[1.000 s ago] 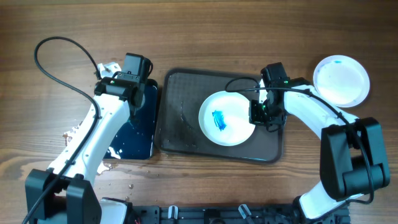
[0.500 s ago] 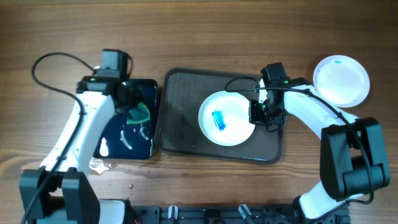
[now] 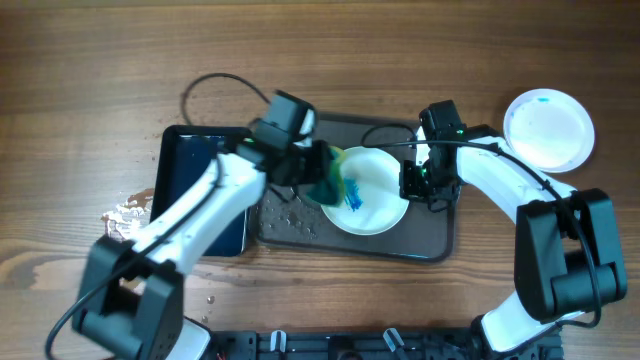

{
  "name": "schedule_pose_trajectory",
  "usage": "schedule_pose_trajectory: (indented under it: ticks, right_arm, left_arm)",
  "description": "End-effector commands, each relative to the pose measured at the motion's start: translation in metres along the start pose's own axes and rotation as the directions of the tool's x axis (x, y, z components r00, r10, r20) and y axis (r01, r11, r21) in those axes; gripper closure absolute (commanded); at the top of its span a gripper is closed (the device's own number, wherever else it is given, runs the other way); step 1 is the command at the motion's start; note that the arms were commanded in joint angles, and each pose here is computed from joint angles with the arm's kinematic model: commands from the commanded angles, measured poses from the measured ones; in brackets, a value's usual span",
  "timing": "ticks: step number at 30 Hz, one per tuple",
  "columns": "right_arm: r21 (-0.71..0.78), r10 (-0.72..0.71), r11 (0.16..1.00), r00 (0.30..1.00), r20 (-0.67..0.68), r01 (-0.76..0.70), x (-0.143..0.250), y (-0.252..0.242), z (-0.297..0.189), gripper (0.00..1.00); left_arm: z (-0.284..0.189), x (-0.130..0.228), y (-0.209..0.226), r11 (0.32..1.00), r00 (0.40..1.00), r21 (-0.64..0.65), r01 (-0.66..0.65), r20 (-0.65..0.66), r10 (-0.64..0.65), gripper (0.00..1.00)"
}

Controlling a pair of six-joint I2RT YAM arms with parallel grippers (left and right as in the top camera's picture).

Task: Clean dirty plates on tray and stack at the side
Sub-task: 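Scrub the blue paint on the held plate with the sponge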

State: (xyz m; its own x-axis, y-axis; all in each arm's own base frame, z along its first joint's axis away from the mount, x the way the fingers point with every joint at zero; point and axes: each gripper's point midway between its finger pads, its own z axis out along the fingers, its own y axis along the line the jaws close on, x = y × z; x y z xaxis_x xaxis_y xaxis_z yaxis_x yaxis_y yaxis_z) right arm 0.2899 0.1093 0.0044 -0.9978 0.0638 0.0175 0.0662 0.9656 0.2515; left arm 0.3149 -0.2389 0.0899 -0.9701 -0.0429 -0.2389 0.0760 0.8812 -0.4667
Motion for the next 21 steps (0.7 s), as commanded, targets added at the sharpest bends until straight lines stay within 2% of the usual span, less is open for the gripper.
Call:
schedule_pose_trajectory:
  ticks: [1,7,9,12,14,18,20,21]
  right_arm:
    - [-0.014,0.002,1.0,0.999,-0.037,-0.002,0.008,0.0,0.008,0.96]
    - [-0.012,0.01,1.0,0.999,-0.041,-0.011,0.009,0.0,0.008,0.96]
    - [-0.01,0.012,1.0,0.999,-0.046,-0.012,0.01,0.0,0.008,0.96]
    - [-0.009,0.012,1.0,0.999,-0.049,-0.013,0.011,-0.001,0.008,0.96]
    - [-0.009,0.013,1.0,0.999,-0.048,-0.013,0.01,-0.001,0.008,0.96]
    - [0.001,0.037,0.999,0.998,-0.041,-0.037,0.009,-0.002,0.008,0.96]
    - [0.001,0.037,0.999,0.999,-0.04,-0.037,0.009,-0.002,0.008,0.96]
    - [0.001,0.036,0.999,0.999,-0.04,-0.036,0.008,-0.002,0.008,0.96]
  left_arm:
    - [0.045,0.024,-0.015,1.0,0.997,-0.016,-0.005,-0.072,0.003,0.96]
    - [0.118,0.046,-0.009,0.999,0.992,-0.046,0.007,-0.123,-0.012,0.96]
    - [0.12,0.04,0.027,0.978,0.997,-0.207,0.018,-0.073,-0.034,0.96]
    - [0.091,0.031,0.1,0.849,0.994,-0.517,0.106,0.032,-0.105,0.96]
    - [0.069,0.027,0.132,0.761,0.989,-0.633,0.143,0.073,-0.125,0.96]
    - [0.047,0.019,0.147,0.691,0.986,-0.704,0.163,0.132,-0.098,0.96]
    - [0.028,0.015,0.159,0.612,0.975,-0.761,0.214,0.203,-0.088,0.96]
    - [0.028,0.016,0.158,0.616,0.977,-0.76,0.208,0.194,-0.09,0.96]
